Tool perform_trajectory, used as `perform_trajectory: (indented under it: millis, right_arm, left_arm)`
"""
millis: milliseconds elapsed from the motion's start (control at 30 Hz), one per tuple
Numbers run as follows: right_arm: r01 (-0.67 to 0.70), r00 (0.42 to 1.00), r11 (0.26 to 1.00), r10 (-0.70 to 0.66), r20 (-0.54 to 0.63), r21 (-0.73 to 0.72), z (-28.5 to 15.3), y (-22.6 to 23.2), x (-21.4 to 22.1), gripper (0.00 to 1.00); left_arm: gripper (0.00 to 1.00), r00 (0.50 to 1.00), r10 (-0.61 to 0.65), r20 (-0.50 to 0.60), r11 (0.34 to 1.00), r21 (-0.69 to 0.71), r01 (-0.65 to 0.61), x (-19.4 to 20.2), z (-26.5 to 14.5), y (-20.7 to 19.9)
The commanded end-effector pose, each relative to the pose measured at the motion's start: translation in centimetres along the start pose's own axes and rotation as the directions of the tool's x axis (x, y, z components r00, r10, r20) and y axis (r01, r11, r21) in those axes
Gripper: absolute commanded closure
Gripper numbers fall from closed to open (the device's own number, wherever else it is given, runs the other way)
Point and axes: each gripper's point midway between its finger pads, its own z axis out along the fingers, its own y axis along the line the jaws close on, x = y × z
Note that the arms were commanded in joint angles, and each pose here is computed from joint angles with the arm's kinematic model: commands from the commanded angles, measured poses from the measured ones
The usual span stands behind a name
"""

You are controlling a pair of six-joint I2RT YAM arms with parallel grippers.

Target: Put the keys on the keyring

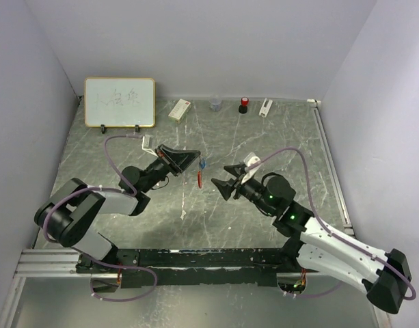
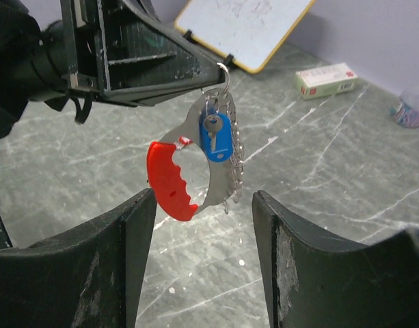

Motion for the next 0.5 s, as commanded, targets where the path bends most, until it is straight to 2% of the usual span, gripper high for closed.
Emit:
perform_trajectory:
  millis: [0, 333, 467]
  right_arm:
    - [-0.025, 0.999, 0.999, 0.024, -0.021, -0.03, 1.1, 0.6, 0.1, 0.41]
    - [-0.071, 0.993, 0.993, 0.062, -0.099, -0.094, 3.7, 2.0, 2.4, 0.39]
    - [-0.085, 0.989, 0.996, 0.082, -0.12, -0.022, 4.5, 0.9, 3.2, 0.39]
  left_arm:
    - [0.93, 0.979, -0.006, 0.204, 0.997, 0.074, -0.01, -4.1, -0.3, -2.0]
    - [0.93, 0.976, -0.083, 0.203, 0.996, -0.025, 0.09, -3.1, 0.1, 1.2]
    - [0.93, 0.977, -0.095, 0.193, 0.987, -0.108, 0.118, -2.5, 0.4, 3.1]
